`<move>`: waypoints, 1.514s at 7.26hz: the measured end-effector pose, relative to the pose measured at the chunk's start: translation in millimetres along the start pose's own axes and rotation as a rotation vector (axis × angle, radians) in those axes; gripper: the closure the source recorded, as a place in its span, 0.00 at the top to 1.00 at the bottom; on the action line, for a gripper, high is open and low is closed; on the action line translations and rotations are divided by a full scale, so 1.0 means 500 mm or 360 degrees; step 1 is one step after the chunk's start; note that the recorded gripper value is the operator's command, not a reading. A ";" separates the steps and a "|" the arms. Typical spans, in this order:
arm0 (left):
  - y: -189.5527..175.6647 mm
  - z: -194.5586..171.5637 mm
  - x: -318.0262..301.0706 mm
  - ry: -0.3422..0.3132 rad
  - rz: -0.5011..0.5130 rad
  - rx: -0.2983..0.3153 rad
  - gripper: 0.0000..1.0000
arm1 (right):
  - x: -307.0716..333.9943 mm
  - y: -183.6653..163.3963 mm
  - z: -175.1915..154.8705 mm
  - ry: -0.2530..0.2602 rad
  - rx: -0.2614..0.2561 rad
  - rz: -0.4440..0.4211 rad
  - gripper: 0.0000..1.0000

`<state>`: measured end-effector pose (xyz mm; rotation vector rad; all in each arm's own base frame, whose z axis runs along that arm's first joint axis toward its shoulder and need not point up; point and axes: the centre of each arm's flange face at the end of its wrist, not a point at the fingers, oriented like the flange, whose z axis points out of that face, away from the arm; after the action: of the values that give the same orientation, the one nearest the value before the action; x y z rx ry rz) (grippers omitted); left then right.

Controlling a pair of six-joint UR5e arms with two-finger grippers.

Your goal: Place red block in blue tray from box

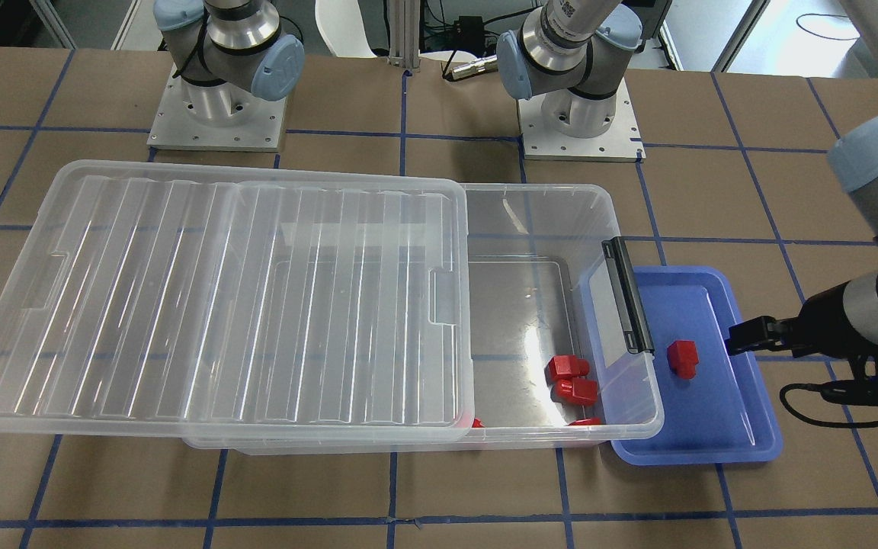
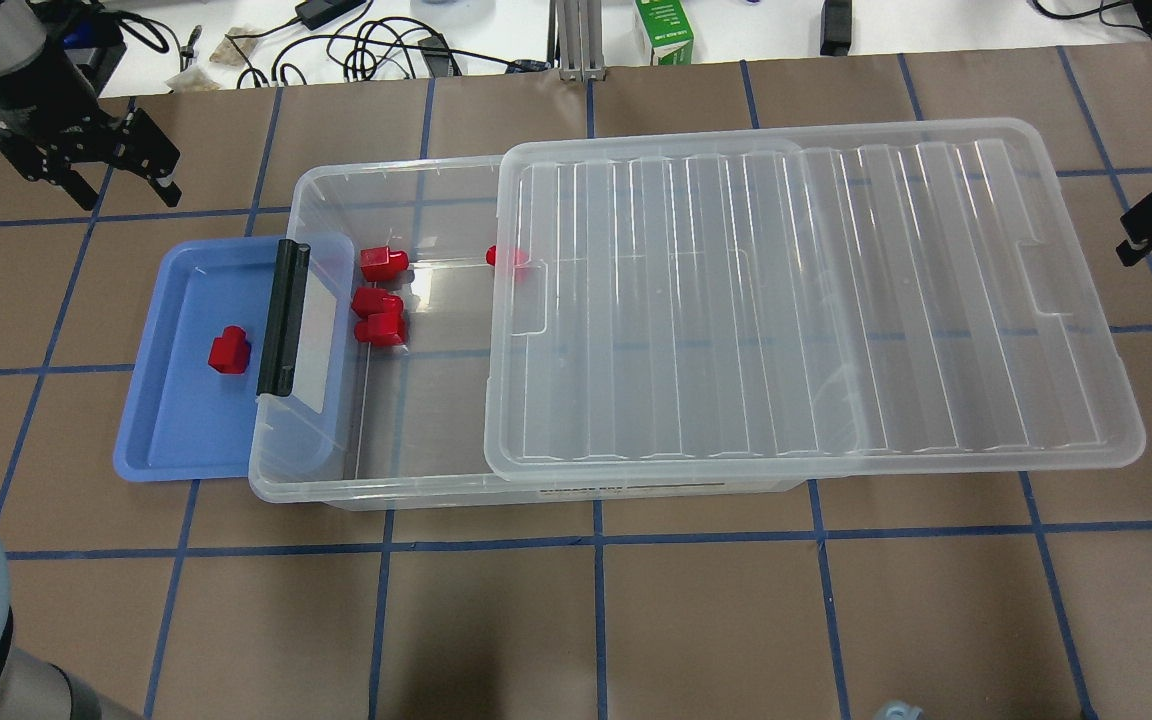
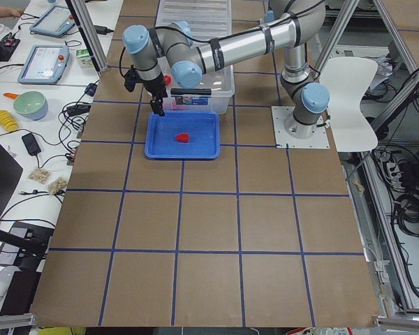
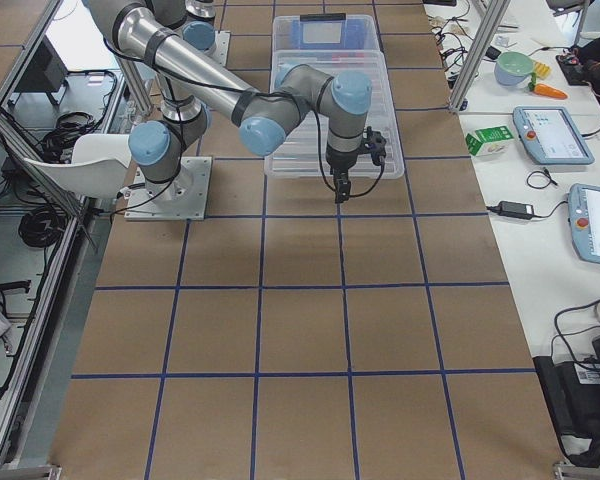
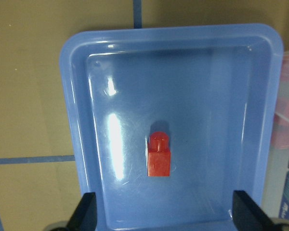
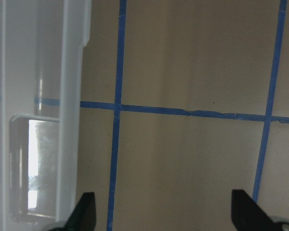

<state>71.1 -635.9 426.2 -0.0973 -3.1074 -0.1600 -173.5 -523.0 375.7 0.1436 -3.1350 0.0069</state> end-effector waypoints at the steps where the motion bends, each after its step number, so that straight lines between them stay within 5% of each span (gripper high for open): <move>1: 0.026 -0.060 0.050 -0.0007 0.0044 0.0038 1.00 | 0.002 0.000 0.031 -0.0003 -0.0003 -0.0005 1.00; 4: 0.075 -0.128 0.159 -0.0007 0.0070 0.0077 1.00 | -0.015 -0.005 0.051 -0.0031 -0.0003 0.0000 1.00; 11: 0.196 -0.223 0.205 -0.0021 0.0023 0.0075 1.00 | -0.278 -0.080 0.051 -0.0043 0.0004 0.0030 1.00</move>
<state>-22.1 -543.7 550.1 -0.1204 -3.1204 -0.0858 -31.6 -550.1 350.0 0.1148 -3.1635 0.0094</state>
